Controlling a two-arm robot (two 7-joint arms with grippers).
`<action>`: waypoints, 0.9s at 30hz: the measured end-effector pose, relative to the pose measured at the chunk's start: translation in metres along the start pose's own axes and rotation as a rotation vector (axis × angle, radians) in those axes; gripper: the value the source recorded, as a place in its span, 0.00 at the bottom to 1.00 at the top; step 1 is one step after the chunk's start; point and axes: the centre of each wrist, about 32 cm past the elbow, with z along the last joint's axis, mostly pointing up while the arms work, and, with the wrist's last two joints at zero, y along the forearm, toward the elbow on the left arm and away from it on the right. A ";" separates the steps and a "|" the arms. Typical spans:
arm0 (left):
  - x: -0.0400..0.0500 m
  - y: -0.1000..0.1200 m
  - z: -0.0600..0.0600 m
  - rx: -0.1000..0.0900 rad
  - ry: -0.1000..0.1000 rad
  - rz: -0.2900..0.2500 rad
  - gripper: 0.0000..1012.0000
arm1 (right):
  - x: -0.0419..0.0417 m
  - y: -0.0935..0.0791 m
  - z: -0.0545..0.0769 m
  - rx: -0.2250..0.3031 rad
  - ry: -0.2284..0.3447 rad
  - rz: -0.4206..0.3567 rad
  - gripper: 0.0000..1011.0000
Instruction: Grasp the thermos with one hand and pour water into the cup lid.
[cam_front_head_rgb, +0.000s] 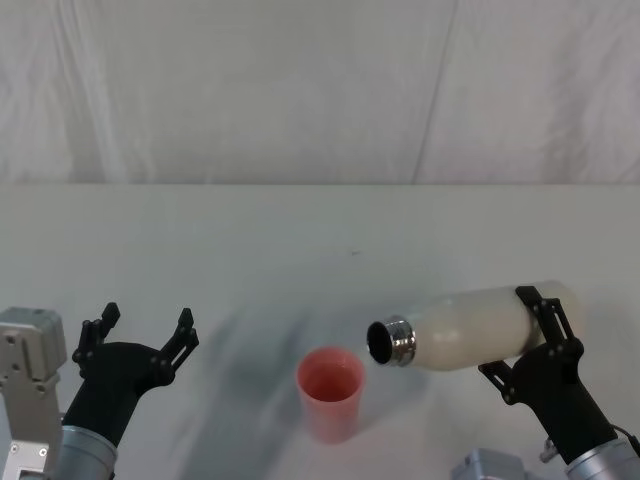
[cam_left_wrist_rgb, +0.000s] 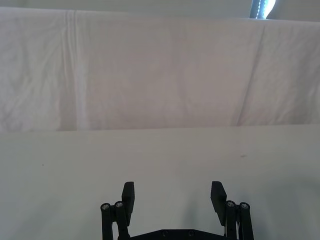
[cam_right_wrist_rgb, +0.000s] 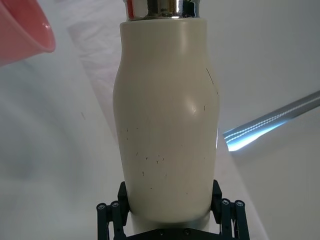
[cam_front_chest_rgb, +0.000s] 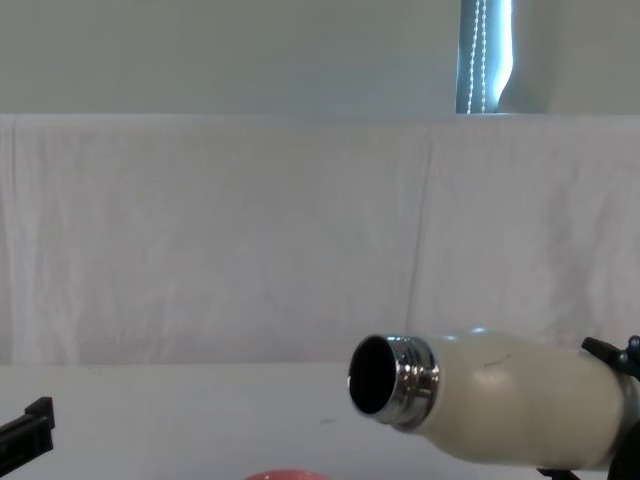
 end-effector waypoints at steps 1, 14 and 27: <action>0.0000 0.000 0.000 0.000 0.000 0.000 0.99 | -0.0005 0.000 0.000 0.003 -0.015 -0.001 0.95; 0.0000 0.000 0.000 0.000 0.000 0.000 0.99 | -0.0018 0.009 -0.001 0.009 -0.069 0.018 0.95; 0.0000 0.000 0.000 0.000 0.000 0.000 0.99 | -0.0050 0.019 -0.002 0.022 -0.114 0.027 0.95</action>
